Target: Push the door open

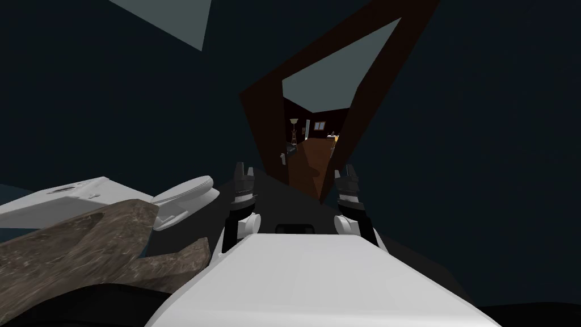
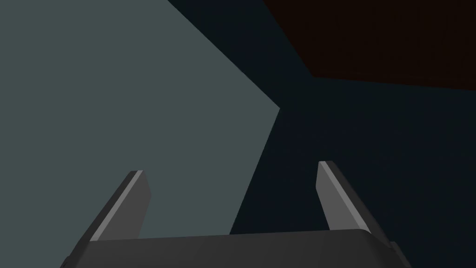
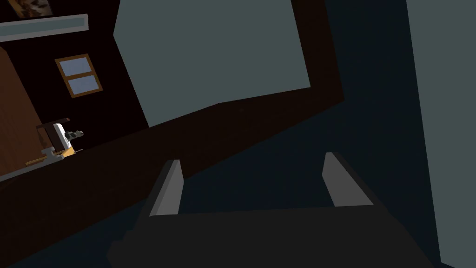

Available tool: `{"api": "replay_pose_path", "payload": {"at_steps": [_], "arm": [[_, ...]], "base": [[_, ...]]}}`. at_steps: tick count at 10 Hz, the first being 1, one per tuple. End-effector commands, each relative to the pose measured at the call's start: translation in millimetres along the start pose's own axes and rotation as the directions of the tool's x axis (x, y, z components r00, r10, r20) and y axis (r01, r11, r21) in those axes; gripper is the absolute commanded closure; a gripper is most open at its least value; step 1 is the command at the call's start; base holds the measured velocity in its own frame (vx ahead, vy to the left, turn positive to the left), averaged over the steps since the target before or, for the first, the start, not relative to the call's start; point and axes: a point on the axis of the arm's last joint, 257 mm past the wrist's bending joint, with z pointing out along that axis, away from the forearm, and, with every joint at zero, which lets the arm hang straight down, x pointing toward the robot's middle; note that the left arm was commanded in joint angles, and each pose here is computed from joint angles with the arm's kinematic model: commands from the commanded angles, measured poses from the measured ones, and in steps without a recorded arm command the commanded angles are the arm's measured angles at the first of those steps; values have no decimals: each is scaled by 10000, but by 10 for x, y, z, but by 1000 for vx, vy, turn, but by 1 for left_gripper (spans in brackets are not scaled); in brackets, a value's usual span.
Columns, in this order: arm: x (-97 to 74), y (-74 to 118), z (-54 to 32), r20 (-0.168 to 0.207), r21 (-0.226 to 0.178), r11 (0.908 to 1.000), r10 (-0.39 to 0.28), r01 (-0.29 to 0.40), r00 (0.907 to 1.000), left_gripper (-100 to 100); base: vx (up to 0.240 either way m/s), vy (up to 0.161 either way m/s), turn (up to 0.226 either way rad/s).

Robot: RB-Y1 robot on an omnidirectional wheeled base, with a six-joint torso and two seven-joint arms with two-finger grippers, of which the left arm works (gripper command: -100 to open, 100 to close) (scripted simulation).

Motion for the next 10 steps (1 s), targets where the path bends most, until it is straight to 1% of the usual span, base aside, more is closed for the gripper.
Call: {"api": "replay_pose_path", "payload": {"at_steps": [1, 3, 4, 7, 10], "arm": [[82, 129, -1, -198, -163, 9998, -138, 135, 9997, -100], [147, 230, -3, -344, -294, 9993, -246, 236, 9991, -100], [226, 354, -6, -517, -459, 9983, -381, 357, 9979, -100], [370, 573, -15, -813, -763, 9955, -618, 556, 9948, -100], [541, 813, -24, -1139, -1103, 9909, -896, 770, 9894, -100]], "base": [[45, 20, -21], [87, 58, -18], [122, 86, -23], [97, 69, -23], [84, 60, -23]]}}
